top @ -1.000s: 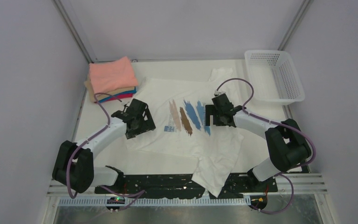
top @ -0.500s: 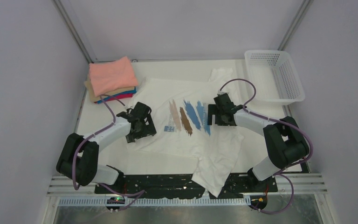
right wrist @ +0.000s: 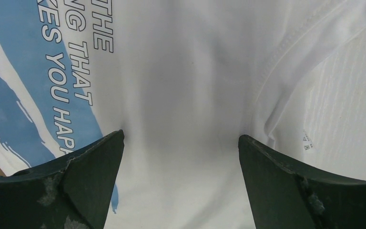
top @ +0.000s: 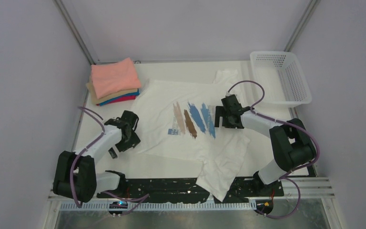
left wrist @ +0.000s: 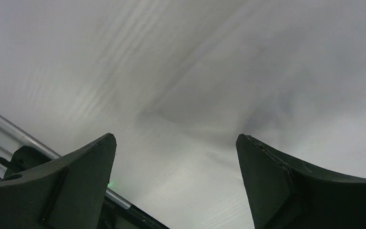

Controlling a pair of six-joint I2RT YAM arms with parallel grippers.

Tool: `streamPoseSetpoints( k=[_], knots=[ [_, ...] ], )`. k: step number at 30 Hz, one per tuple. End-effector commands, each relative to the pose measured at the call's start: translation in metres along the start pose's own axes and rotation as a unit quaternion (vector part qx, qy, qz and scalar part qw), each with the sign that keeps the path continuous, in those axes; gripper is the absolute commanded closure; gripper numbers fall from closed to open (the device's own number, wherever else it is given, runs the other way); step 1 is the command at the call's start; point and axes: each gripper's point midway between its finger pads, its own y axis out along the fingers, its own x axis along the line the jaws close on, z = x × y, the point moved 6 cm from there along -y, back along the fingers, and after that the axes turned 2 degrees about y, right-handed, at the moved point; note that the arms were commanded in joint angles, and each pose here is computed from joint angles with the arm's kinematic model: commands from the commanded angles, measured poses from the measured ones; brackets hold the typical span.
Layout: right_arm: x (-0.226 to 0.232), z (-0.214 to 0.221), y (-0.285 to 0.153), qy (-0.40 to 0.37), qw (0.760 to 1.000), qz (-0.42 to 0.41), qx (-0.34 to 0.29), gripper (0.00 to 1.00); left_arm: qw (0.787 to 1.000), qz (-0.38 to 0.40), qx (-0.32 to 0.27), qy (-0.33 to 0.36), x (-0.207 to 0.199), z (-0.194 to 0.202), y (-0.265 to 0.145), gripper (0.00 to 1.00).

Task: Fold and stack the t-shirts
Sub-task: Flatten out the tshirt, then grab the side of the flattened tshirt closest away from the robot with both arms

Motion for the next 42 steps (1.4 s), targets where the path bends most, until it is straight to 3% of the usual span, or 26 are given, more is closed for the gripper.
streamPoseSetpoints(
  k=[1, 8, 11, 18, 23, 31, 33, 35, 36, 42],
  knots=[
    [-0.001, -0.004, 0.002, 0.007, 1.0, 0.005, -0.003, 0.05, 0.996, -0.059, -0.007, -0.067, 0.038, -0.002, 0.004, 0.0],
    [0.001, -0.009, -0.002, 0.002, 1.0, -0.001, -0.009, 0.05, 0.995, -0.014, -0.051, -0.085, 0.034, -0.023, -0.008, 0.0],
    [0.002, -0.011, -0.005, -0.002, 1.0, -0.01, -0.015, 0.05, 0.994, -0.021, -0.043, -0.1, 0.041, -0.024, 0.002, 0.01],
    [0.001, -0.015, -0.008, -0.004, 1.0, -0.006, -0.027, 0.05, 0.991, 0.044, -0.019, -0.125, 0.034, -0.019, 0.015, 0.18],
    [0.0, -0.018, -0.01, -0.004, 0.999, -0.002, -0.033, 0.05, 0.991, 0.025, -0.002, -0.13, 0.04, -0.014, 0.022, 0.25],
    [-0.002, -0.021, -0.013, -0.005, 0.999, 0.005, -0.042, 0.05, 0.991, 0.024, 0.014, -0.131, 0.037, -0.023, 0.026, 0.49],
    [-0.005, -0.022, -0.016, -0.005, 0.999, 0.014, -0.049, 0.05, 0.991, 0.053, 0.029, -0.123, 0.027, -0.022, 0.028, 0.64],
    [-0.009, -0.024, -0.022, -0.006, 0.998, 0.023, -0.058, 0.05, 0.99, 0.066, 0.044, -0.117, 0.022, -0.021, 0.031, 0.93],
    [-0.01, -0.025, -0.025, -0.005, 0.998, 0.025, -0.06, 0.05, 0.99, 0.063, 0.047, -0.116, 0.021, -0.021, 0.032, 1.0],
    [-0.004, -0.031, -0.064, -0.032, 0.996, 0.011, -0.08, 0.05, 0.991, 0.06, 0.038, -0.118, 0.023, -0.022, 0.031, 1.0]
  ],
)
